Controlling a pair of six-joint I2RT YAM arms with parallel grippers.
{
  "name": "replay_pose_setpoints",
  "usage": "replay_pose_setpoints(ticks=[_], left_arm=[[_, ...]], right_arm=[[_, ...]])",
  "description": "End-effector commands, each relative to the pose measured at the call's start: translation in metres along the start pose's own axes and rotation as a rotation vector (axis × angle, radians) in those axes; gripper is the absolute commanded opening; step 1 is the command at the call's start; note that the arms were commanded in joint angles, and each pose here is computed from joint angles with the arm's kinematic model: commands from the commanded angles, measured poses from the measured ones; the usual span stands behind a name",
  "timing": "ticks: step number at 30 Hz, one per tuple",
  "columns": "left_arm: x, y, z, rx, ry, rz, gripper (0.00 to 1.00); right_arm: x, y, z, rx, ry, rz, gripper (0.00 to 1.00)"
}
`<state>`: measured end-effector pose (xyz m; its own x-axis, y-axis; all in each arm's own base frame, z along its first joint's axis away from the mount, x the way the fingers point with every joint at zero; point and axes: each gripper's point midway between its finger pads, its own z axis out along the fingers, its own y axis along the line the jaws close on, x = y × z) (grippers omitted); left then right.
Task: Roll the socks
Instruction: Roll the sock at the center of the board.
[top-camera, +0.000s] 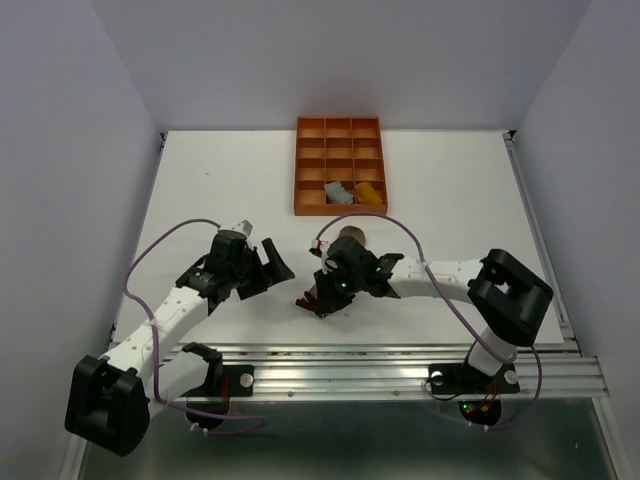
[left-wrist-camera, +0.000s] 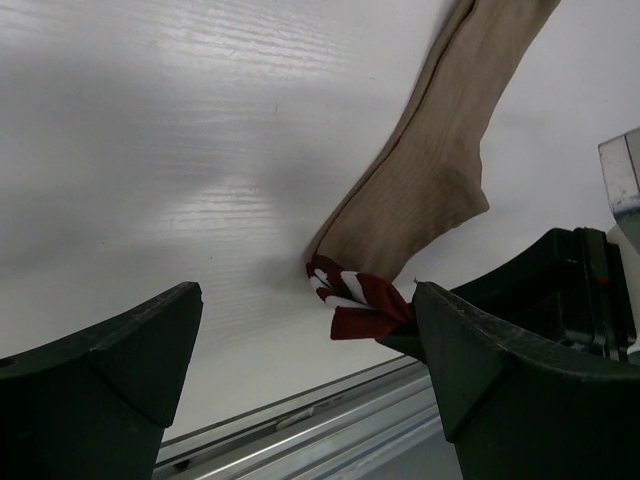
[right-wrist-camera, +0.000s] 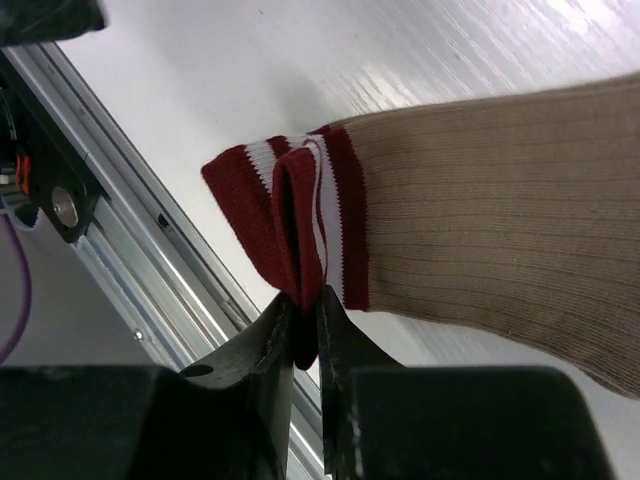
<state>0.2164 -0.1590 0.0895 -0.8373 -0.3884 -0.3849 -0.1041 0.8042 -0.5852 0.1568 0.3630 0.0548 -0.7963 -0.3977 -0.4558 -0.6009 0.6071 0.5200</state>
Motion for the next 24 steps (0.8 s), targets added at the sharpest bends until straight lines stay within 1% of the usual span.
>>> replay_pose_setpoints(ticks=[1, 3, 4, 5, 10, 15, 17, 19, 24], left_arm=[[0.010, -0.002, 0.003, 0.022, 0.026, 0.004, 0.99], [0.013, -0.003, 0.004, 0.025, 0.037, 0.007, 0.98], [0.014, -0.004, 0.004, 0.026, 0.041, 0.009, 0.98], [0.015, -0.004, 0.004, 0.026, 0.044, 0.010, 0.98], [0.021, -0.008, 0.007, 0.047, 0.060, 0.013, 0.98], [0.038, -0.016, 0.015, 0.092, 0.115, 0.038, 0.97], [0.042, -0.022, 0.019, 0.121, 0.125, 0.054, 0.96], [0.051, -0.026, 0.023, 0.145, 0.153, 0.065, 0.95], [0.063, -0.025, 0.031, 0.159, 0.187, 0.069, 0.93]], right_arm=[[0.001, 0.001, 0.003, -0.103, 0.015, 0.101, 0.10], [0.004, -0.005, 0.004, -0.129, 0.025, 0.144, 0.09], [0.004, 0.001, 0.004, -0.166, 0.022, 0.149, 0.09], [0.003, -0.004, 0.004, -0.163, 0.020, 0.168, 0.09], [0.009, -0.025, 0.009, -0.128, 0.034, 0.259, 0.09], [0.014, -0.046, 0.010, -0.077, 0.039, 0.365, 0.09], [0.015, -0.057, 0.009, -0.052, 0.034, 0.424, 0.09], [0.019, -0.062, 0.011, -0.045, 0.048, 0.455, 0.09], [0.026, -0.066, 0.016, -0.039, 0.075, 0.469, 0.09]])
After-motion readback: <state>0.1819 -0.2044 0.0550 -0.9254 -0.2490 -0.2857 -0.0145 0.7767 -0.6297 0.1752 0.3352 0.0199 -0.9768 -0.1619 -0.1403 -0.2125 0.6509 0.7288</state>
